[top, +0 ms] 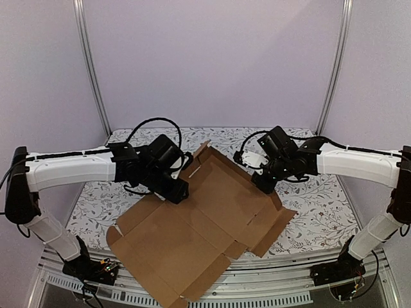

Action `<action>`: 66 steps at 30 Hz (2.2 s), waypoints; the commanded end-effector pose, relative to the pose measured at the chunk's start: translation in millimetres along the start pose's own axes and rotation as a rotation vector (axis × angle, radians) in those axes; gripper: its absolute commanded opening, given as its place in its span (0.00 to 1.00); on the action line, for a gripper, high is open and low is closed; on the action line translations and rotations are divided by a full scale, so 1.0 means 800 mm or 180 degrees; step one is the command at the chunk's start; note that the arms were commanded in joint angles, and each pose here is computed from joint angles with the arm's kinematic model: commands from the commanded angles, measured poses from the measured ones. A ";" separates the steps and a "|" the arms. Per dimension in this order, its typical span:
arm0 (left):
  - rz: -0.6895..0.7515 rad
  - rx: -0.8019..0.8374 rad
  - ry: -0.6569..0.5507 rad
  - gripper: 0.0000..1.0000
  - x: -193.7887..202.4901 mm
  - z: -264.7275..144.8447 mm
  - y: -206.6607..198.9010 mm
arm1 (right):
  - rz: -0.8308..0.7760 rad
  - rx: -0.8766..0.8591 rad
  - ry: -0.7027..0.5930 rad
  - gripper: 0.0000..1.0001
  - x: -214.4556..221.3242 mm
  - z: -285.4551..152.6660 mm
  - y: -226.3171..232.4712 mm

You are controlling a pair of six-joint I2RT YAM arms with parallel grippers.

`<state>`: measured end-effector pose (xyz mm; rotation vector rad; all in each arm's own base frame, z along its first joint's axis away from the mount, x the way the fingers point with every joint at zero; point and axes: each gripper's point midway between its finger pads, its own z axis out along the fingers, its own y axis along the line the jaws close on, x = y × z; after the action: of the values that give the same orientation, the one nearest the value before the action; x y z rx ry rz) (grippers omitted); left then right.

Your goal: Fold the paper box

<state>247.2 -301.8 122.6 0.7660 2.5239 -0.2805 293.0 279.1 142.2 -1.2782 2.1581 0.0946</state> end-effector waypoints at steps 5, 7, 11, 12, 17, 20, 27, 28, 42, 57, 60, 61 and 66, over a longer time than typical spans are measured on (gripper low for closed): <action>0.0003 0.0064 -0.0308 0.52 -0.012 -0.080 0.010 | -0.0181 -0.0024 0.0116 0.00 0.011 0.011 0.013; -0.0032 0.0036 -0.0331 0.52 -0.008 -0.095 0.020 | -0.0217 0.0004 0.0107 0.00 0.013 0.011 0.014; -0.0133 0.0047 -0.0524 0.53 -0.009 -0.131 0.037 | -0.0279 0.0060 0.0095 0.00 0.015 0.010 0.014; -0.0173 0.0032 -0.0593 0.54 -0.010 -0.139 0.044 | -0.0307 0.0071 0.0080 0.00 0.015 0.009 0.015; -0.0352 -0.0071 -0.0865 0.55 -0.016 -0.166 0.078 | -0.0527 0.0234 -0.0020 0.00 0.006 0.002 0.019; -0.0431 -0.0098 -0.0951 0.55 -0.014 -0.166 0.091 | -0.0699 0.0343 -0.0118 0.00 -0.005 -0.008 0.022; -0.0769 -0.0110 -0.1034 0.53 -0.002 -0.142 0.119 | -0.1185 0.0610 -0.0318 0.00 -0.032 -0.037 0.027; -0.0828 -0.0115 -0.1052 0.52 0.000 -0.138 0.124 | -0.1256 0.0646 -0.0352 0.00 -0.036 -0.042 0.028; -0.1635 -0.0063 -0.1475 0.50 0.007 -0.096 0.162 | -0.2043 0.1232 -0.0471 0.00 -0.069 -0.076 0.024; -0.1437 0.0759 -0.1420 0.49 -0.020 -0.035 0.114 | -0.2093 0.1441 -0.0645 0.00 -0.075 -0.114 0.029; -0.1376 0.0973 -0.1339 0.49 -0.021 -0.028 0.099 | -0.2060 0.1457 -0.0638 0.00 -0.074 -0.113 0.028; -0.1364 0.1029 -0.1315 0.49 -0.021 -0.026 0.095 | -0.2045 0.1454 -0.0647 0.00 -0.074 -0.112 0.028; -0.1336 0.1293 -0.1197 0.48 -0.023 -0.015 0.075 | -0.2000 0.1452 -0.0662 0.00 -0.073 -0.109 0.029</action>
<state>294.4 -240.7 135.5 0.2186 2.2774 -0.8766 253.1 305.5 228.9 -1.5823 1.4082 -0.4899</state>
